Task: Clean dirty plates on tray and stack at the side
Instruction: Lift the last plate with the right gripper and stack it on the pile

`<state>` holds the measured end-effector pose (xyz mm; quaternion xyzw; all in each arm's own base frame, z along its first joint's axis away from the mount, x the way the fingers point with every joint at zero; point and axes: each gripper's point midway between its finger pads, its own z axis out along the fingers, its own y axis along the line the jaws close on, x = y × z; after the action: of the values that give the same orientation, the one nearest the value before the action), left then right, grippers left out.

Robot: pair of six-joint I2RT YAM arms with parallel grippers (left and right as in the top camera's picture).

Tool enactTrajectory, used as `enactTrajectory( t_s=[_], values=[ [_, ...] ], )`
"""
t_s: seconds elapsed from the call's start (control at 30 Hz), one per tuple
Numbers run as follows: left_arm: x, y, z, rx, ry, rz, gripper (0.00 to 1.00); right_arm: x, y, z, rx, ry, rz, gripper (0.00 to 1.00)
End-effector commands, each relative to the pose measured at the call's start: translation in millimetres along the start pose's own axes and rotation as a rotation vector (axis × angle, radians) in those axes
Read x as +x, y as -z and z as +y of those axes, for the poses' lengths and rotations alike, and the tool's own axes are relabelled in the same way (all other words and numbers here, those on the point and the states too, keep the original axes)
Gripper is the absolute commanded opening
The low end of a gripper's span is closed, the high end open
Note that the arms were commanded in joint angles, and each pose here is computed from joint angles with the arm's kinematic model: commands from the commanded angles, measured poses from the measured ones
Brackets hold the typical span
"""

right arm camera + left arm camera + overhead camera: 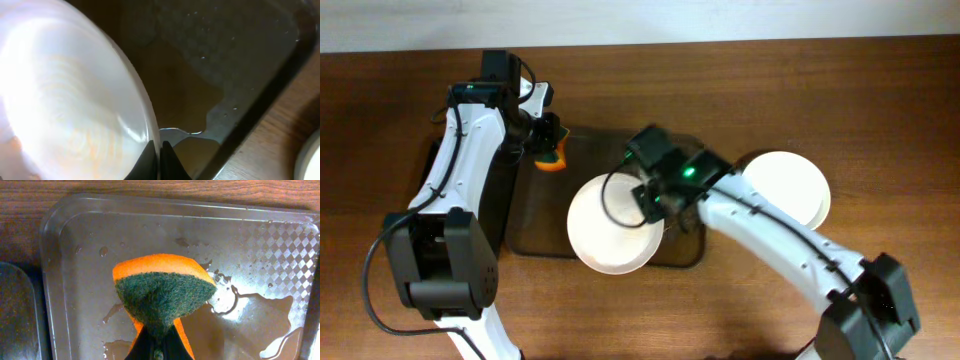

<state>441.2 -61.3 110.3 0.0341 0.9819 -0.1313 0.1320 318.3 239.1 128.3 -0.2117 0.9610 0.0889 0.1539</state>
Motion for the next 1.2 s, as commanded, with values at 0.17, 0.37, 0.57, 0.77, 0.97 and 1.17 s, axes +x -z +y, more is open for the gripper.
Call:
enactTrajectory(
  t_s=[0.17, 0.37, 0.57, 0.77, 0.97, 1.17],
  values=[
    [1, -1, 3, -0.012, 0.015, 0.001, 0.00, 12, 45, -165, -0.098, -0.469, -0.038, 0.04],
    [1, -1, 4, -0.022, 0.015, 0.000, 0.00, 87, 41, -271, 0.005, -0.813, -0.023, 0.04],
    [1, -1, 4, -0.021, 0.015, 0.001, 0.00, 133, 3, -300, 0.053, -0.961, -0.050, 0.04],
    [1, -1, 4, -0.022, 0.015, 0.000, 0.00, 122, 12, -304, 0.053, -0.997, -0.071, 0.34],
    [0, -1, 4, -0.022, 0.014, -0.003, 0.00, 33, 37, -220, -0.113, -0.649, -0.085, 0.40],
    [0, -1, 4, -0.022, 0.014, -0.003, 0.00, 31, -30, -105, -0.127, -0.452, 0.137, 0.42]
  ],
)
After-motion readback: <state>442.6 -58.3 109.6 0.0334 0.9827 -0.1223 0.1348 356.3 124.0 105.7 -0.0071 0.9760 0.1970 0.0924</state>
